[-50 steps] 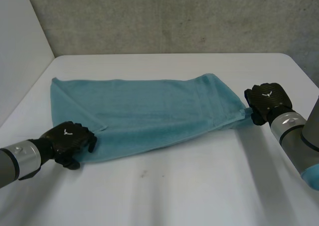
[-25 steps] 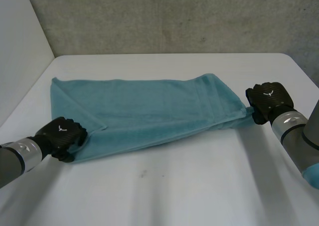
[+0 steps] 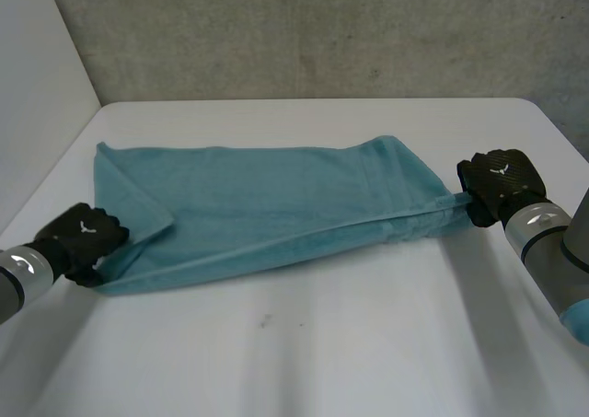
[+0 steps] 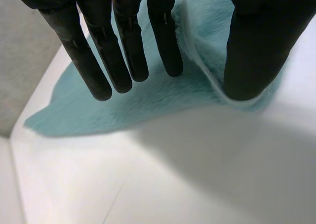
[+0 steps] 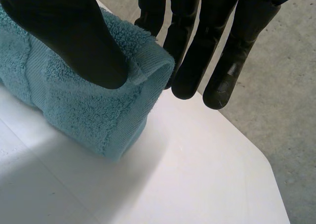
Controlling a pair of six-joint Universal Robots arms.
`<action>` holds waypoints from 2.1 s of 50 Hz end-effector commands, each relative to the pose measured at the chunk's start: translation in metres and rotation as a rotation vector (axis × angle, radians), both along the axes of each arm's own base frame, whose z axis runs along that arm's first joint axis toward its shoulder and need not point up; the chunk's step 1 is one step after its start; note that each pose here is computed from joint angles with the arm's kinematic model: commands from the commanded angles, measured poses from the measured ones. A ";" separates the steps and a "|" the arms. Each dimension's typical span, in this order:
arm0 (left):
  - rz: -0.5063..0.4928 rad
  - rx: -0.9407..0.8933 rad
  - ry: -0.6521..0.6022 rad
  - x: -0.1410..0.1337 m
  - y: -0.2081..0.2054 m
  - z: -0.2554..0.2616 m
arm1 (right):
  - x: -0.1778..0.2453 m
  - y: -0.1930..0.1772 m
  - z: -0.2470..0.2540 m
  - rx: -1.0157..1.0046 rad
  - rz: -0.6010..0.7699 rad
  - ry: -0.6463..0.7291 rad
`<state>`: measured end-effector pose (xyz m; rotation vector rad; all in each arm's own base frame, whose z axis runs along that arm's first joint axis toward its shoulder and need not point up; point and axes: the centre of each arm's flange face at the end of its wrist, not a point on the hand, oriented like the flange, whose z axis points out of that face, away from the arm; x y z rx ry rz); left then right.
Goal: Fold the laundry
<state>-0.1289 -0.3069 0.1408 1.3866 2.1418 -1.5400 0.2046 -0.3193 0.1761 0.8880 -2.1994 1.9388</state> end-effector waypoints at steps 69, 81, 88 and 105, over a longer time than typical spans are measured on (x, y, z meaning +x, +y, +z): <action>-0.385 0.045 -0.016 0.003 0.034 0.004 | 0.003 0.003 -0.014 0.032 0.015 0.035; -0.366 0.010 -0.047 0.010 0.026 -0.001 | 0.003 0.003 -0.013 0.030 0.017 0.035; -0.372 0.009 -0.051 0.008 0.026 -0.007 | 0.003 0.003 -0.013 0.031 0.017 0.034; -0.381 0.044 -0.027 0.005 0.027 -0.017 | 0.003 0.002 -0.019 0.047 0.017 0.038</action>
